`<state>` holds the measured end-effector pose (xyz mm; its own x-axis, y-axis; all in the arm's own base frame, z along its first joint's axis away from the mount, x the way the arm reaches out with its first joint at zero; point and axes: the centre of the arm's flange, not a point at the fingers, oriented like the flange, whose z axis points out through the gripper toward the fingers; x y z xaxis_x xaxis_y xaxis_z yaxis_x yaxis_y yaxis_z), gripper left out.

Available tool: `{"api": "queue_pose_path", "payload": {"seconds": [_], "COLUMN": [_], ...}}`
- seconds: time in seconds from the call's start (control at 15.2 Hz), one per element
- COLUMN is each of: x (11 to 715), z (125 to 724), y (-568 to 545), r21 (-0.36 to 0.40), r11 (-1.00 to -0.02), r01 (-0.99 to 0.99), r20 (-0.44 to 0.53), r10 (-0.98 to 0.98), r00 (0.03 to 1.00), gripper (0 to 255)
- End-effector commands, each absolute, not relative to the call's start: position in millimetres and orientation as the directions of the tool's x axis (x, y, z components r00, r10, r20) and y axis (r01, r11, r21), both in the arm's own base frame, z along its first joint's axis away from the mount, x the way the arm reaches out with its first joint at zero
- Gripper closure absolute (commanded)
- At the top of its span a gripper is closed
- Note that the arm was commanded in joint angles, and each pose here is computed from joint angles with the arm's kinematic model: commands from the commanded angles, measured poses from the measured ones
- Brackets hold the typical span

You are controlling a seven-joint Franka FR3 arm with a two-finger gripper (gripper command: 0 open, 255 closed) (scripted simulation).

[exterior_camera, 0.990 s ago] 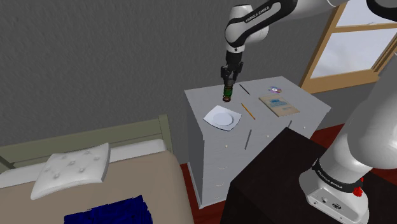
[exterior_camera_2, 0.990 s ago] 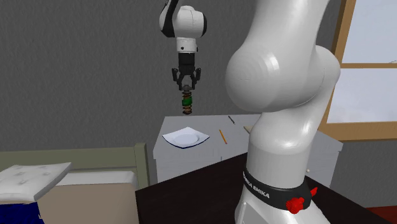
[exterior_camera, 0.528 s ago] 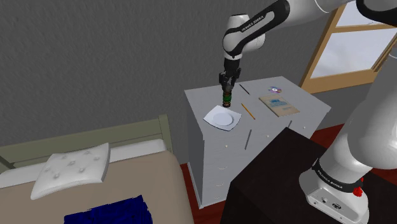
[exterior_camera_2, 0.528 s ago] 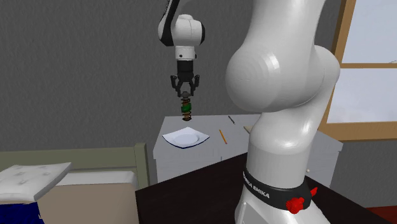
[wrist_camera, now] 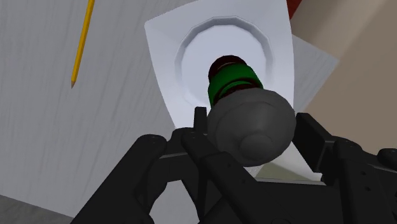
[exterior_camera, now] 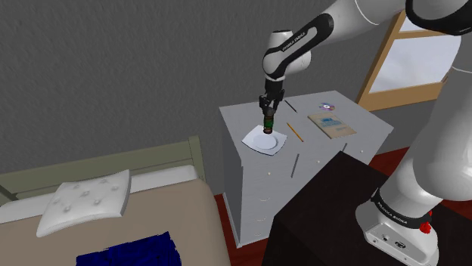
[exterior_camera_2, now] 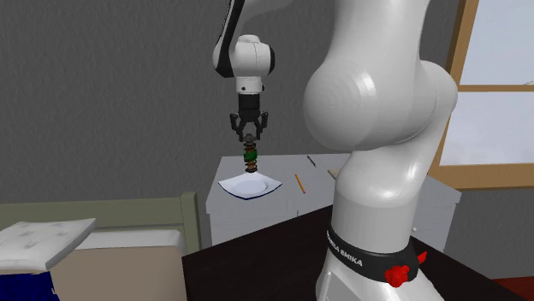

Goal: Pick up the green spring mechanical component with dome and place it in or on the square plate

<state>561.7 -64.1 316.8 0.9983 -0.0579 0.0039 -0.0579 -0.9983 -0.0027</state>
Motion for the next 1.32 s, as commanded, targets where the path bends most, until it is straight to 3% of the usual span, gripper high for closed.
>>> {"api": "queue_pose_path", "payload": {"seconds": [0.0,0.53,0.99,1.06,1.25], "x": [561,561,561,561,561], "z": [306,263,263,263,263], "y": [-65,-65,-65,-65,-65], "r21": [-0.003,-0.003,-0.003,-0.003,-0.003], "r11": [-0.998,-0.998,-0.998,-0.998,-0.998], "r01": [-0.058,-0.058,-0.058,-0.058,-0.058], "r20": [0.004,0.004,0.004,0.004,0.004], "r10": [-0.058,-0.058,-0.058,-0.058,-0.058], "r00": [0.998,0.998,0.998,0.998,0.998], "gripper": [255,255,255,0,0]}}
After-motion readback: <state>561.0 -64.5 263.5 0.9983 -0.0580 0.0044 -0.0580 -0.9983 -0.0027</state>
